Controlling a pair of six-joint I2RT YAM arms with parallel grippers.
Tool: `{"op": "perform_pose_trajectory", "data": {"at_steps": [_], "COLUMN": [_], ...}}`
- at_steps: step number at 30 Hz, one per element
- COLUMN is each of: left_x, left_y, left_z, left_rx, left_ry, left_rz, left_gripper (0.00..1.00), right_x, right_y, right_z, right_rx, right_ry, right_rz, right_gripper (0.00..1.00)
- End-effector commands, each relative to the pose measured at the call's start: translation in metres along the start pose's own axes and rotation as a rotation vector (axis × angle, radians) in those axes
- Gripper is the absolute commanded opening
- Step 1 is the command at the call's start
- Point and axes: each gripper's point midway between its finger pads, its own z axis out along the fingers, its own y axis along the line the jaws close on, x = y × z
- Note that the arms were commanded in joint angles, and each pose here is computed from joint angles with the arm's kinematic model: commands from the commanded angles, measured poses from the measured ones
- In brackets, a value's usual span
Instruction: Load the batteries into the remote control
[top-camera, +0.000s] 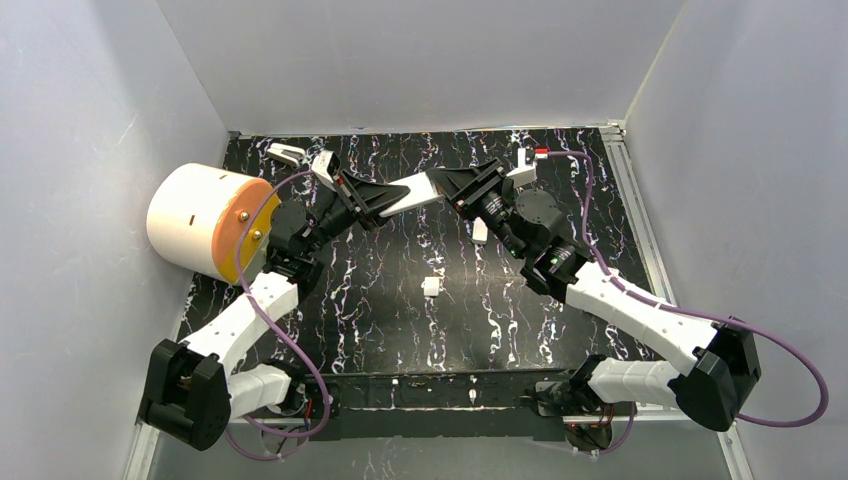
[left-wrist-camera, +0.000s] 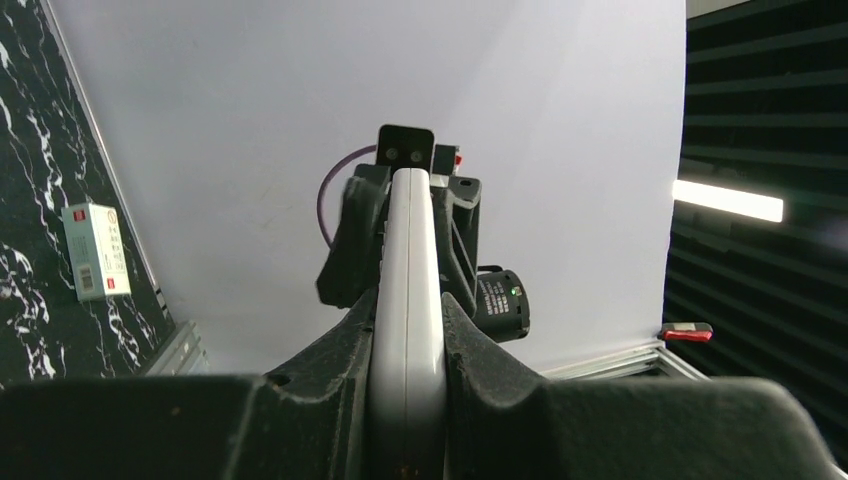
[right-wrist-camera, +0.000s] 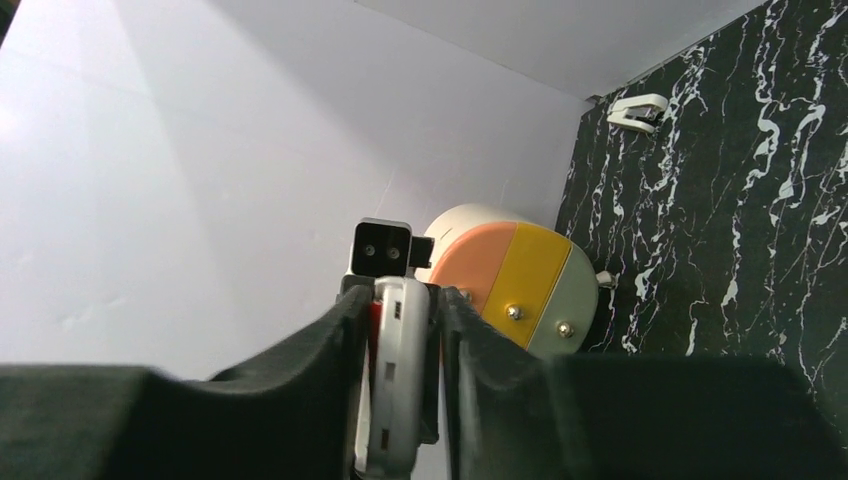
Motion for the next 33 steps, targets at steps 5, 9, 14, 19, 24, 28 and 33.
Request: {"op": "perform_pose_trajectory", "data": {"at_steps": [5,9,14,19,24,28,33], "left_x": [-0.001,-0.002,-0.001,-0.002,-0.003,-0.004,-0.004], "left_y": [-0.026,-0.008,-0.002,-0.002,-0.005,-0.006,-0.007], "left_z": [-0.004,-0.006,-0.005,-0.004,-0.001,0.0,0.0], "left_rx": [0.056,0.017,0.005,0.004,0.009,0.01,0.012], "left_ry": [-0.028,-0.026,-0.019,-0.017,-0.012,-0.014,-0.012], "left_rz": [0.136,0.137,0.152,0.151,0.151,0.148,0.146], "left_gripper": [0.0,0.0,0.0,0.0,0.0,0.0,0.0], "right_x": [-0.031,-0.038,-0.031,-0.018,-0.012,-0.012,-0.01], "right_y": [0.019,0.029,0.028,0.022,0.022,0.021,0.02], "right_z": [0.003,0.003,0.006,0.002,-0.003,-0.008,-0.013], "right_rx": [-0.021,-0.066,-0.112,-0.124,-0.141,-0.141,-0.151], "right_ry": [-0.055,-0.034,0.032,0.097,0.131,0.135,0.145], "right_rz": [0.015,0.023,0.025,0.008,-0.027,-0.061,-0.111], "right_gripper": [0.68,0.8,0.81,0.72,0.55,0.46,0.4]}}
